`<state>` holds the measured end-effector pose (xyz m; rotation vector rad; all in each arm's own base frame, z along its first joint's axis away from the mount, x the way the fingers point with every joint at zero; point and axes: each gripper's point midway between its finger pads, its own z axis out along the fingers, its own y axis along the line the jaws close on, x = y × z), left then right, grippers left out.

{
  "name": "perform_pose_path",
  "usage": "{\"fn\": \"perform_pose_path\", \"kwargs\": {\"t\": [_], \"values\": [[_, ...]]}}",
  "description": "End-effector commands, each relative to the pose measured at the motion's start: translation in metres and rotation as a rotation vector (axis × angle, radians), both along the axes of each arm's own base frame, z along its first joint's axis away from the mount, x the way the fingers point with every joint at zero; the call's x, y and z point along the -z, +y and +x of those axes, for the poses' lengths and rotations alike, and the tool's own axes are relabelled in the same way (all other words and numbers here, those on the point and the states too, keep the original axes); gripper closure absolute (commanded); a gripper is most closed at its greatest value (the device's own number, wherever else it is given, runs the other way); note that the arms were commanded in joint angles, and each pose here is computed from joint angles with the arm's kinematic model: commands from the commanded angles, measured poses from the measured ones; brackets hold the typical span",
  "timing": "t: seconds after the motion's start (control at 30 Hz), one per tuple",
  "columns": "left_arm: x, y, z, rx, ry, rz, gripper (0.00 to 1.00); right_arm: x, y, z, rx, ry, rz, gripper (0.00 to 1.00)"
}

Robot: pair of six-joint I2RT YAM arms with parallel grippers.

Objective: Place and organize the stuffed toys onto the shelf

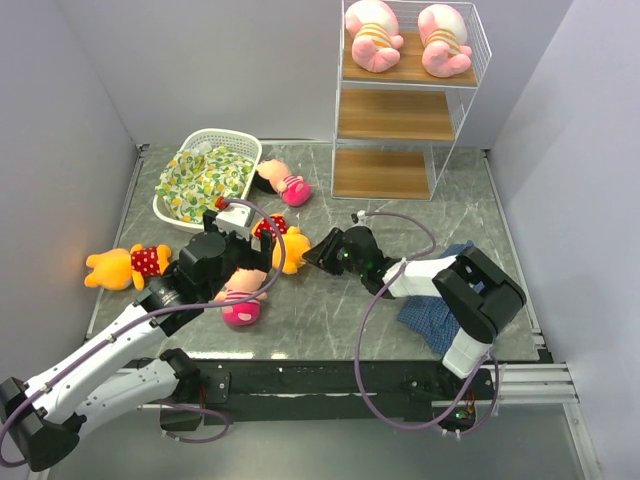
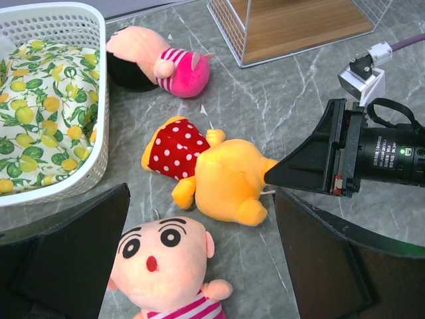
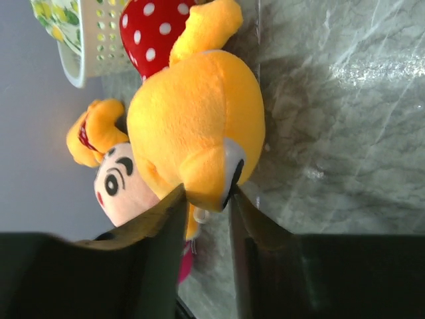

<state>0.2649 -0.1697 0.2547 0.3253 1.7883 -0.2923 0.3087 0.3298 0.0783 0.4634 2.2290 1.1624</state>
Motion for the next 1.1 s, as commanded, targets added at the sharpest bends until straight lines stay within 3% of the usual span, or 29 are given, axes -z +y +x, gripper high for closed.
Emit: {"fn": "perform_pose_path", "kwargs": {"t": [0.0,0.03,0.13,0.3,0.57,0.83,1.07], "values": [[-0.018,-0.004,0.000,0.022,-0.044,-0.028,0.03,-0.026,0.005,0.016,0.013,-0.119,0.011,0.73],[-0.017,-0.005,0.000,0.027,-0.043,-0.027,0.03,-0.030,0.004,0.016,0.009,-0.132,0.012,0.86],[-0.015,-0.008,0.000,0.042,-0.037,-0.022,0.02,-0.043,-0.003,0.006,-0.004,-0.159,0.009,1.00],[-0.014,-0.020,-0.007,0.119,-0.027,-0.033,0.04,-0.066,-0.021,-0.023,-0.017,-0.141,0.034,1.00],[-0.020,-0.075,-0.042,0.494,-0.026,-0.026,0.04,-0.145,-0.055,-0.058,0.029,-0.230,0.166,0.99],[-0.020,-0.101,-0.050,0.618,-0.015,-0.019,0.04,-0.184,-0.068,-0.066,0.068,-0.274,0.244,1.00],[-0.020,-0.108,-0.053,0.673,-0.042,0.023,0.04,-0.185,-0.069,-0.066,0.080,-0.264,0.264,1.00]]}}
